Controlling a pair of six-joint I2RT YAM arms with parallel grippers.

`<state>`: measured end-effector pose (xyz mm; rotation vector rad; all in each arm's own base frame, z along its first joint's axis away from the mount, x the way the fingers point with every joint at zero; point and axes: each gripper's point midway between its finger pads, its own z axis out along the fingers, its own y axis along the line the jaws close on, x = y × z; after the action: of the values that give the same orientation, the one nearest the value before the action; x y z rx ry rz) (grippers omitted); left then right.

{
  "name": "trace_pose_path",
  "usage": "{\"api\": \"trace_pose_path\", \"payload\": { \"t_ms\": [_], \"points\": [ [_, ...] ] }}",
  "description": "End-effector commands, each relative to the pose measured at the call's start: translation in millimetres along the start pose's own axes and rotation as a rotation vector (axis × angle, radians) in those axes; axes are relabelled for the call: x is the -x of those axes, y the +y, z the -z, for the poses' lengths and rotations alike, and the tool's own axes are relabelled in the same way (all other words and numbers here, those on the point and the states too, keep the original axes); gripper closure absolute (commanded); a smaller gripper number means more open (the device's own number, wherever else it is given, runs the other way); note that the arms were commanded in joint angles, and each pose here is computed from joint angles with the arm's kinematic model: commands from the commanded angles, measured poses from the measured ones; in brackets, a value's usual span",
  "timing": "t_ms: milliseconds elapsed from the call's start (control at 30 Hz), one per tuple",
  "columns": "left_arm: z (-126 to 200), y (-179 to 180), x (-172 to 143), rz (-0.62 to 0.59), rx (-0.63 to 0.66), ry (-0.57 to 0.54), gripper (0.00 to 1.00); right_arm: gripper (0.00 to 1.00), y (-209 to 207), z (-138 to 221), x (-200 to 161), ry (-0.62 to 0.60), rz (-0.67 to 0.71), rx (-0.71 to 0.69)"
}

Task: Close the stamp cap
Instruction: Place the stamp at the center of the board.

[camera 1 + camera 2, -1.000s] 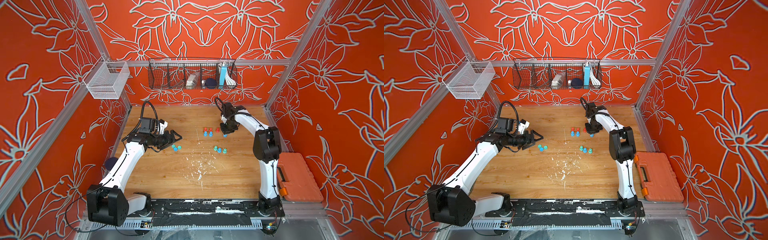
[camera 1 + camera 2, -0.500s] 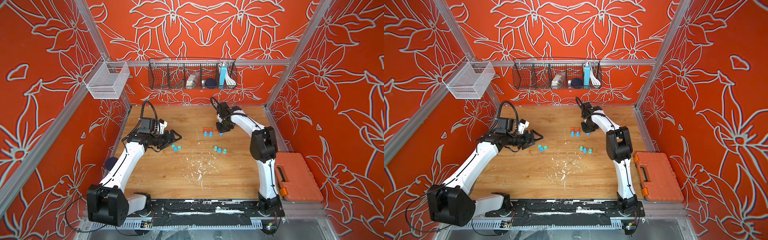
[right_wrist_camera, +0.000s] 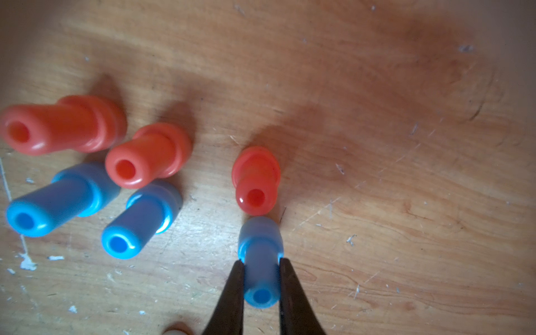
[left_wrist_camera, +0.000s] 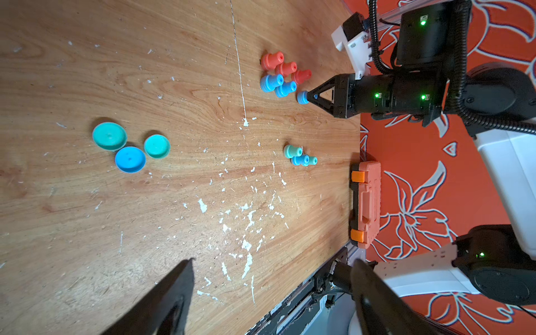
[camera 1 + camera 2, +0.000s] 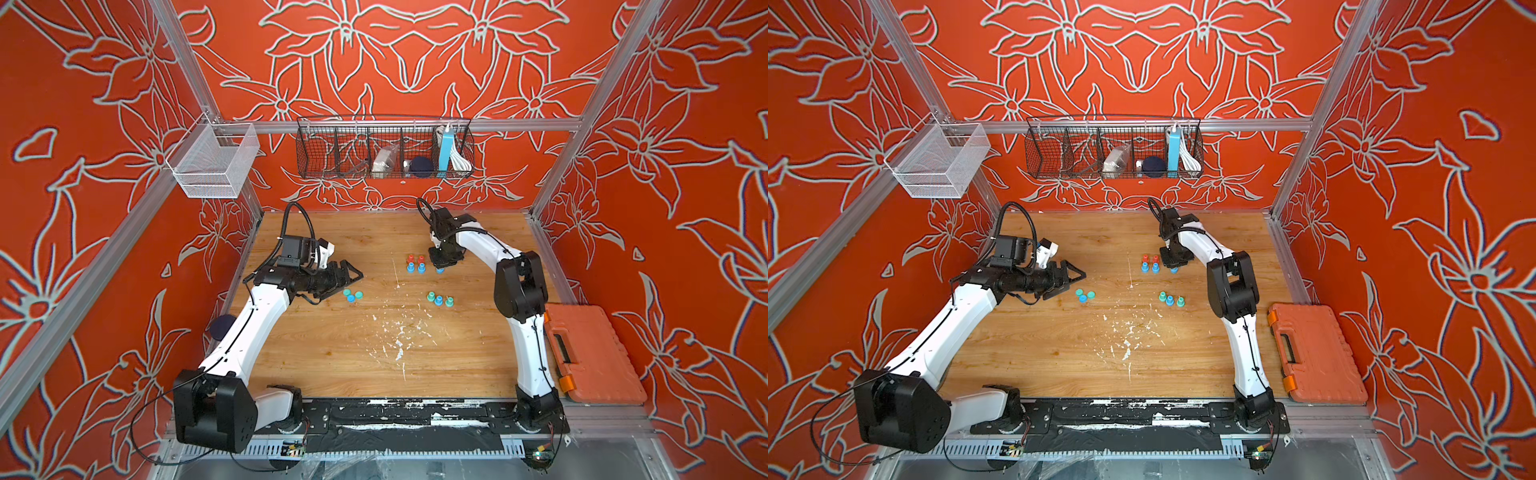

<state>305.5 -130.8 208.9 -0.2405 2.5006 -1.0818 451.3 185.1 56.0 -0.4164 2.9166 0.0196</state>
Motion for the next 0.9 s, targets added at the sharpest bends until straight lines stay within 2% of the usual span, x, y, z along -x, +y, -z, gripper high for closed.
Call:
{"api": "trace_pose_path", "payload": {
  "t_ms": [0,467,700,867],
  "points": [
    [6,-1,-3,-0.022,0.006,-0.007,0.16,0.89,-2,-4,-1,0.023,0.005,-0.038],
    [6,-2,0,-0.028,0.004,-0.011,0.15,0.71,3,6,4,0.029,0.034,-0.038],
    [6,-2,0,-0.03,0.009,-0.012,0.15,0.69,4,10,1,0.041,0.034,-0.038],
    [4,2,1,-0.024,0.022,-0.011,0.15,0.68,6,35,2,0.011,0.028,-0.025]
  ]
}}
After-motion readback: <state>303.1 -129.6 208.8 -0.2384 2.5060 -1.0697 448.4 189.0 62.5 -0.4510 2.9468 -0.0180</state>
